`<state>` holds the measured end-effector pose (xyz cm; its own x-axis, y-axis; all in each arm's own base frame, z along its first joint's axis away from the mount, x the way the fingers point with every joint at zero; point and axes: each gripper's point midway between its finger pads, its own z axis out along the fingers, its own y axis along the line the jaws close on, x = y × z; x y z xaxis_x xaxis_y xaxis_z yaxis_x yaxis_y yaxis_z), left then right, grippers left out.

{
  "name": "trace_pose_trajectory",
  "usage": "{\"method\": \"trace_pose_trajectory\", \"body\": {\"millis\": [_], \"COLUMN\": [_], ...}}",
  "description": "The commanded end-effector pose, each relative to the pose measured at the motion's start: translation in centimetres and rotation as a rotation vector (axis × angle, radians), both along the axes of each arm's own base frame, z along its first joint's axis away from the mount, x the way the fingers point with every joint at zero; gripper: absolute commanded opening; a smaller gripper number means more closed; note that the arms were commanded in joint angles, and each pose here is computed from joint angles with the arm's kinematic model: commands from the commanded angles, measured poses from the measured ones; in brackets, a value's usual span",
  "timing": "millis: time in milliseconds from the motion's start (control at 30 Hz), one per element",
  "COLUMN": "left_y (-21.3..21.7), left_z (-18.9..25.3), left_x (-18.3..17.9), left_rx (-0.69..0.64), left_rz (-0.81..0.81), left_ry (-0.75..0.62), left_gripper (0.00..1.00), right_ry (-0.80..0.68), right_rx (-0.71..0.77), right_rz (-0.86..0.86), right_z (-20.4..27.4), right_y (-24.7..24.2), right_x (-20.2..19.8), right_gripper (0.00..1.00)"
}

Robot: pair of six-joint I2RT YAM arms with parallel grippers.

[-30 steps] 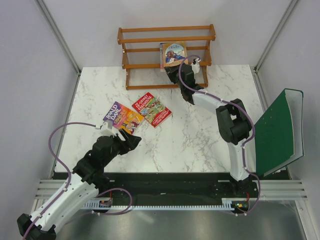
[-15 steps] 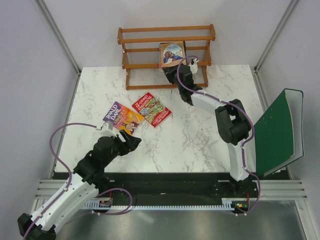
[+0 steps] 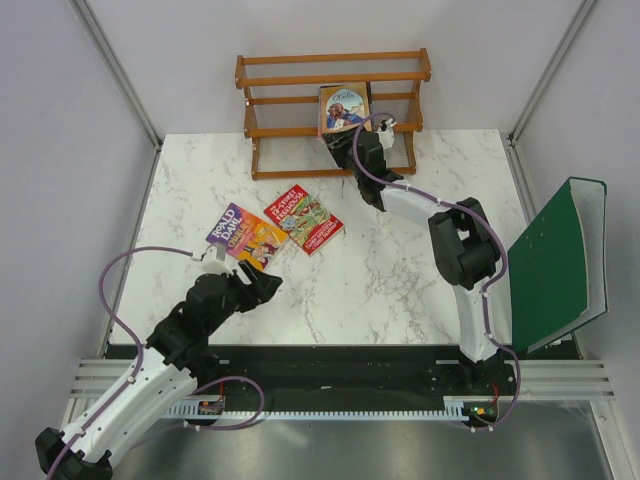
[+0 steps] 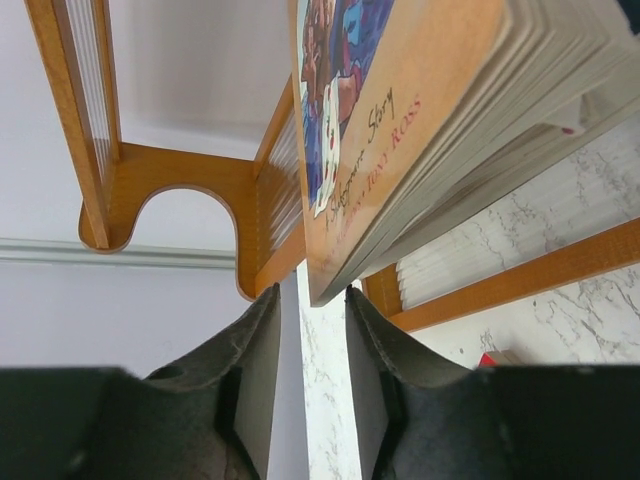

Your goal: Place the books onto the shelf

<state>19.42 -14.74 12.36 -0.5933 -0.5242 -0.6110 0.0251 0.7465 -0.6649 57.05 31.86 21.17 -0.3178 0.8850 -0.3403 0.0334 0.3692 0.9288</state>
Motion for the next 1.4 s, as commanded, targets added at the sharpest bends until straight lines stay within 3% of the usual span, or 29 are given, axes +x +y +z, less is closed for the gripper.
{"method": "trace_pose_trajectory", "body": {"millis": [0, 433, 700, 833, 1067, 1367], "left_y": [0.1, 0.1, 0.1, 0.1, 0.1, 0.1], "left_z": [-0.2, -0.5, -0.4, -0.6, -0.7, -0.9], "left_x": [0.0, -0.1, -0.1, -0.1, -0.1, -0.1], "left_rx": [0.025, 0.024, 0.023, 0.027, 0.027, 0.035], "left_rz": [-0.018, -0.018, -0.020, -0.018, -0.017, -0.020], "left_ry": [-0.024, -0.017, -0.022, -0.019, -0.016, -0.011], "left_gripper": [0.82, 0.82, 0.81, 0.81, 0.82, 0.81], "right_ry": [-0.028, -0.048, -0.092, -0.114, -0.082, -0.067], "right_rx": [0.017, -0.035, -0.370, -0.546, -0.732, -0.834], "right_rz": [0.016, 0.092, 0.194, 0.219, 0.174, 0.138], "right_z": [1.2, 1.6, 3.9, 5.6, 5.4, 4.8], "right_y": [0.3, 0.7, 4.5, 5.5, 4.7, 4.1], "right_x": [-0.4, -3.5, -3.5, -3.7, -2.0, -0.7], "right_gripper": [0.43, 0.44, 0.09, 0.00, 0.00, 0.00]}}
